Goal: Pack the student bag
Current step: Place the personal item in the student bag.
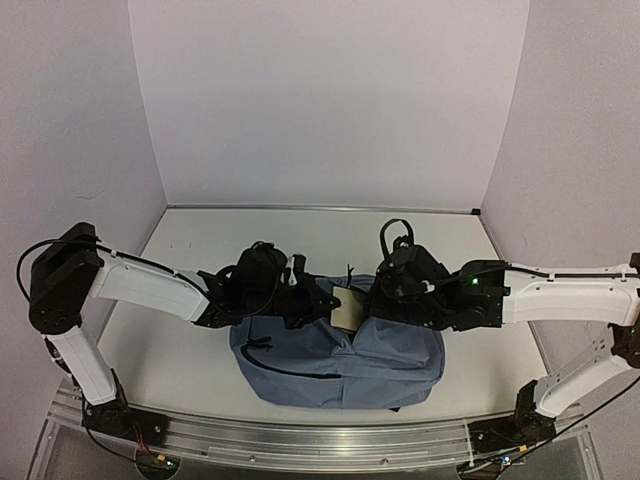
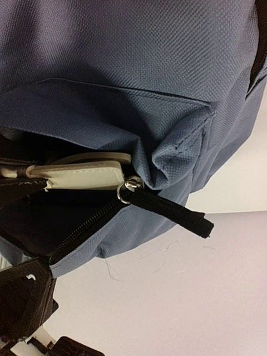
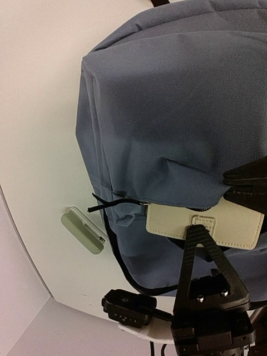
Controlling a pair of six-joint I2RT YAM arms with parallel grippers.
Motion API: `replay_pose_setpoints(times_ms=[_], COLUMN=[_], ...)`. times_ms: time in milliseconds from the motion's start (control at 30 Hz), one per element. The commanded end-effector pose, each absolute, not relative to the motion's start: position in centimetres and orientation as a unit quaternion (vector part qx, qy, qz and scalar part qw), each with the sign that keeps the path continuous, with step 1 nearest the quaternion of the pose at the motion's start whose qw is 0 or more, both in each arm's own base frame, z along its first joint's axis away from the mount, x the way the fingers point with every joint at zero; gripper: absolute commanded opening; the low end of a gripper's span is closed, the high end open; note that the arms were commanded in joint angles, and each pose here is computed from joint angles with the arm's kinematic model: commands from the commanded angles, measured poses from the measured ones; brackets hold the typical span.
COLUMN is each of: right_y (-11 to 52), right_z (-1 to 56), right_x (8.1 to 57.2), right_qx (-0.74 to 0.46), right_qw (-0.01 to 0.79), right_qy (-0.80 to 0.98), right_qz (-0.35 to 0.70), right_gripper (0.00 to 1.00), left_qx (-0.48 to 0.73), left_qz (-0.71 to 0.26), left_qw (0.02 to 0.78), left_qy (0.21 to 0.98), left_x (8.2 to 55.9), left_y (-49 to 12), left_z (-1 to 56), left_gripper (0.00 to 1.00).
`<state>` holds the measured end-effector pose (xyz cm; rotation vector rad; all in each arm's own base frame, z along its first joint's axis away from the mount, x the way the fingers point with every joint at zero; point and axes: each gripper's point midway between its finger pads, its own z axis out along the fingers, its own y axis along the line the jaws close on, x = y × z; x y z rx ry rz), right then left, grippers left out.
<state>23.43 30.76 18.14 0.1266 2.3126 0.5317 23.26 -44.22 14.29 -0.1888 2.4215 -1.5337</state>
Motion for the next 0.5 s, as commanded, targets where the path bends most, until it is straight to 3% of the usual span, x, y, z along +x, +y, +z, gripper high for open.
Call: replay_pose_setpoints(times_ms=[0, 200, 333, 467], right_y=[32.7, 32.8, 32.6, 32.3], right_z=[22.2, 22.5, 22.4, 22.5], right_x=[24.2, 24.5, 24.4, 24.3], right_qx=[0.068, 0.069, 0.071, 0.073], right_qw=[0.399, 0.404, 0.405, 0.406], right_qy=[0.874, 0.872, 0.872, 0.871], right_qz=[0.268, 0.267, 0.266, 0.266], right_gripper=[0.0, 0.0, 0.0, 0.0], left_qx=[-0.054, -0.028, -0.029, -0.031], left_qz=[-0.543, -0.522, -0.498, -0.472], left_qw=[0.167, 0.16, 0.173, 0.185], left_qy=[0.821, 0.837, 0.849, 0.861], left_x=[23.5, 22.3, 22.2, 21.9], left_y=[-47.1, -48.7, -47.6, -45.9], left_z=[16.6, 16.0, 15.7, 15.5], left_gripper=[0.0, 0.02, 0.27, 0.42])
